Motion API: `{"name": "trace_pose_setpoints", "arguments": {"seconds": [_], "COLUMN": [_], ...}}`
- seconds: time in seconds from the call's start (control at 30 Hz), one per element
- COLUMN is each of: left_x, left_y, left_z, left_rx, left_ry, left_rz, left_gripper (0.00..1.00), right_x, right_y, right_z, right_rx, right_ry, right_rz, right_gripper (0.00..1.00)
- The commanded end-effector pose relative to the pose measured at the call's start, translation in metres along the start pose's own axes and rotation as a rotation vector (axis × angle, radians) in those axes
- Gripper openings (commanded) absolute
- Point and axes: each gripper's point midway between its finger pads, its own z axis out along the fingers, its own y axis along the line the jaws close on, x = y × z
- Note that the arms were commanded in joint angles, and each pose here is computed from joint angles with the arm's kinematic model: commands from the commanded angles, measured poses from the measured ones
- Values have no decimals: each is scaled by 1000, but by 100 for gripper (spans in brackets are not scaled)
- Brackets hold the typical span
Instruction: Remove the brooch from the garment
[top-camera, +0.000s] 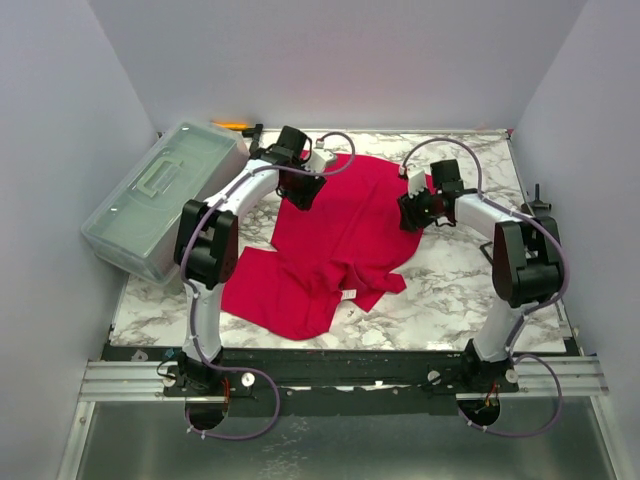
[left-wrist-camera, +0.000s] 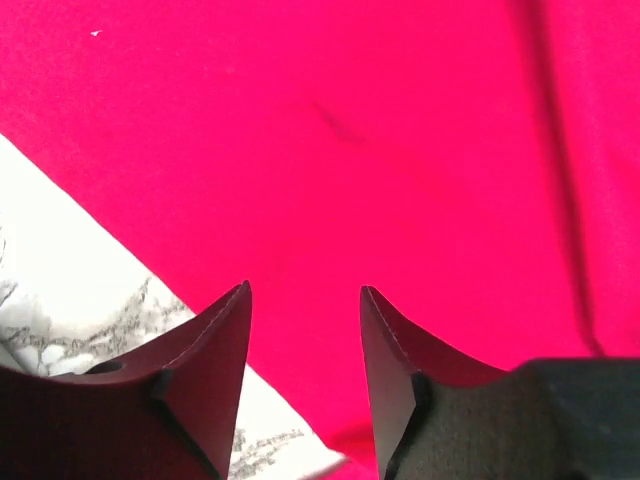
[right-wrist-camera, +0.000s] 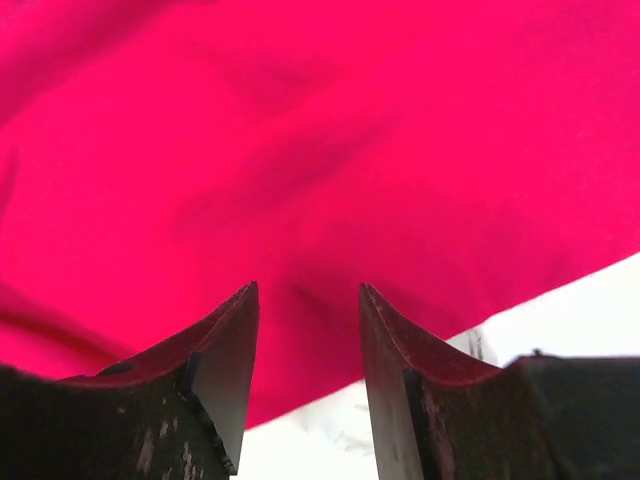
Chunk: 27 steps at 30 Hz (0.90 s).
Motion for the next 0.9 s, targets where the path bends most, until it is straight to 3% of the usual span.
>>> {"name": "trace_pose_setpoints", "arguments": {"seconds": [0.0,0.27,0.73,0.87], "left_x": [12,37,50,42], "left_y": [40,90,153,174], "left_z": [37,76,88,81], "left_rx": [-135,-311,-422,-462], "left_ry": [92,213,228,188], "left_rz": [55,131,41,-10], "left_gripper": [42,22,19,21], "right_x": [-11,-3,-43,-76], "right_y": [-27,-61,-136,-142], "right_z": [20,54,109,100], "right_rx": [83,166,353,370], "right_ry": [7,84,77,5], "right_rz": [28,14,-34,-10], "right_gripper": [47,42,42,52]}}
